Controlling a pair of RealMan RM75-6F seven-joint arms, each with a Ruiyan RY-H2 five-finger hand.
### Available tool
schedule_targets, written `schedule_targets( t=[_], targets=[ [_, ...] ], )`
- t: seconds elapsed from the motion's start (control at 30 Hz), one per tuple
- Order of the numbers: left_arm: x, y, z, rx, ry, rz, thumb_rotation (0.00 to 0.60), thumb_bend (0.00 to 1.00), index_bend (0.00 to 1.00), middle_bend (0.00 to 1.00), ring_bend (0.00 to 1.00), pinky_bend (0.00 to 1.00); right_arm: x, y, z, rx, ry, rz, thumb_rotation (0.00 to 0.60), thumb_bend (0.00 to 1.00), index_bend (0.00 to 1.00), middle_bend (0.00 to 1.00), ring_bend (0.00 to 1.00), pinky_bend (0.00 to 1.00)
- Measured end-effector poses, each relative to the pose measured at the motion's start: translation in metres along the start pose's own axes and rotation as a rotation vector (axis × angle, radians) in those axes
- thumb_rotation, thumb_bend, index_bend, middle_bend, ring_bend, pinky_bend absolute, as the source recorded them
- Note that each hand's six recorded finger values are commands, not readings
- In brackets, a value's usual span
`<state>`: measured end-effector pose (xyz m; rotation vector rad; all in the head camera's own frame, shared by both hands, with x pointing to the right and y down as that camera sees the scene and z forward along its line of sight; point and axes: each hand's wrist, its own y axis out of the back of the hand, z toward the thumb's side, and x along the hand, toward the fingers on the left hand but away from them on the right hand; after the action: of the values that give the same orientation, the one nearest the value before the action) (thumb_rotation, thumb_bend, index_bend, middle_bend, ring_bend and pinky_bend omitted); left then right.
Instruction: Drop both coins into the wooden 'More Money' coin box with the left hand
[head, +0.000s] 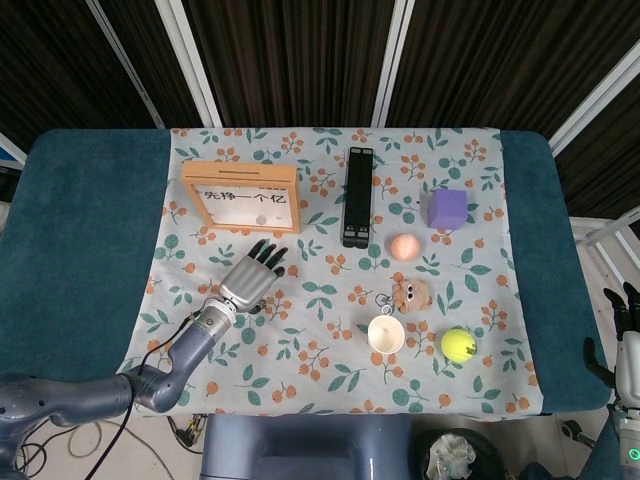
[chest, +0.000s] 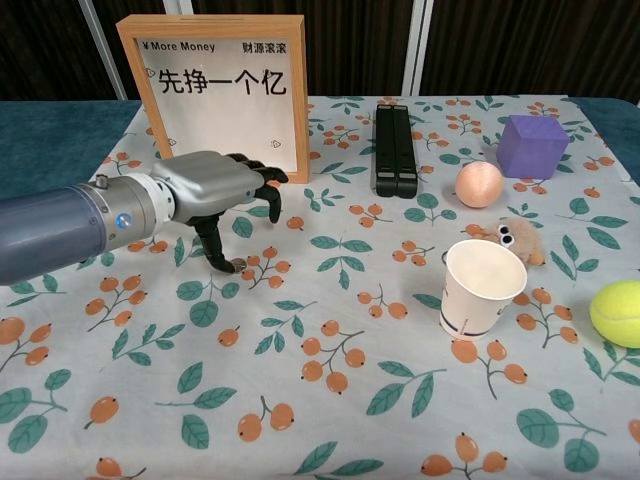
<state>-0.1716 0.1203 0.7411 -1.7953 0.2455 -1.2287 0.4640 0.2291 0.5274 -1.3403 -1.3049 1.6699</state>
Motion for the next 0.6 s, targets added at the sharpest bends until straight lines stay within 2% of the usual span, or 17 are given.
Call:
schedule_targets(
  t=[0.43, 0.6],
  targets=[
    [0.0014, -0.0034, 0.001, 0.008, 0.002, -0.013, 0.6, 0.07, 0.31, 0.0, 0.0, 0.0, -0.0003, -0.0001, 0.0, 0.001, 0.0, 0.0, 0.6, 0.51, 0.15, 0.02, 0.0, 0.0],
    [0.0011, -0.0061, 0.0021, 0.013, -0.003, -0.02, 0.6, 0.07, 0.35, 0.0, 0.0, 0.0, -0.0001, -0.0002, 0.0, 0.0, 0.0, 0.002, 0.6, 0.51, 0.15, 0.02, 0.0, 0.0]
  ],
)
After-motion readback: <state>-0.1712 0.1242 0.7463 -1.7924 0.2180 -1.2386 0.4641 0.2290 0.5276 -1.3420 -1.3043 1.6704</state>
